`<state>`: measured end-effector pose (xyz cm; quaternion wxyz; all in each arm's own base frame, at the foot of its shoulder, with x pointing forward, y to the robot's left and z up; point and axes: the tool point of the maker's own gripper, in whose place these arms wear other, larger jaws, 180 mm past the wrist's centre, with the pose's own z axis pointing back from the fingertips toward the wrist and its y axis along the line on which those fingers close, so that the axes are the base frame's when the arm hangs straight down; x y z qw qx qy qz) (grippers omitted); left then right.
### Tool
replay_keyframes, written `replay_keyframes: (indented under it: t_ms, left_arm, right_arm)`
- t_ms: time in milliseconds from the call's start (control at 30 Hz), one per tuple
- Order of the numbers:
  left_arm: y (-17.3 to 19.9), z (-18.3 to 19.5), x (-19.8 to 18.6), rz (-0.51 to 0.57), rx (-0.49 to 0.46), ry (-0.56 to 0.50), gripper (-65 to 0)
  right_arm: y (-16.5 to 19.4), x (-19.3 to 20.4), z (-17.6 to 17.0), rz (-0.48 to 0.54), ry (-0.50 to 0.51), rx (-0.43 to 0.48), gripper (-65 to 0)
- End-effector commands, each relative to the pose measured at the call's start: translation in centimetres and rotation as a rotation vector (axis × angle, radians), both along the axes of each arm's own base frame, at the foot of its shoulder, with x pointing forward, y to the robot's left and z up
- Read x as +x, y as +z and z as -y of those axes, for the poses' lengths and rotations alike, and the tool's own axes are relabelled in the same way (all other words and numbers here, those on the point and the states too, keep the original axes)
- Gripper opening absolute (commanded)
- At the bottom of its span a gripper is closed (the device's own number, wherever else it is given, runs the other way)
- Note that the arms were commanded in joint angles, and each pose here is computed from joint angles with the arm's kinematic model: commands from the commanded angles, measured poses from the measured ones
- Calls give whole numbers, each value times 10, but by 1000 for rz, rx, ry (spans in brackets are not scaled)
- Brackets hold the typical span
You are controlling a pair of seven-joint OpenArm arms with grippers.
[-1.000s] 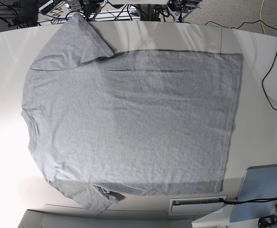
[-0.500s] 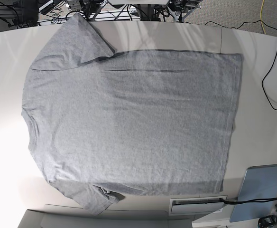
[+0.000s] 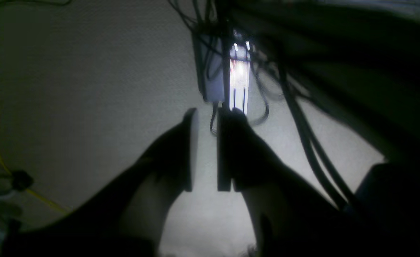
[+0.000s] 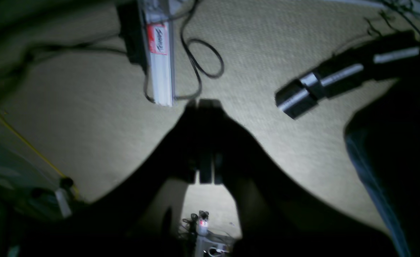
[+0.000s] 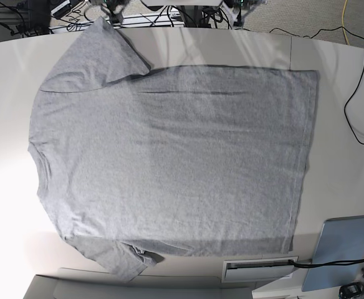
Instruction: Fold the T-shirt properly
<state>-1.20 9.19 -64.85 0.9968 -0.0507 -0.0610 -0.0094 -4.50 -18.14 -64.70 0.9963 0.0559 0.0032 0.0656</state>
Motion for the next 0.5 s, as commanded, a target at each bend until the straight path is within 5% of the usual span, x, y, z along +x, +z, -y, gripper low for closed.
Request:
replay_keyframes:
  t_ms: [0,233,467]
  left_arm:
    - [4,-1,-17,-19,-3,-27,-564]
    - [55,-13,-39,71,-141,-6,-563]
    - [125,-66,-38,137,-41,-159,-560]
  right_arm:
    - [4,-5,12,10,8,-17,-650]
    - [43,-33,36,83,20,-28,-650]
    - [112,-52,55,98,166,-15,-650]
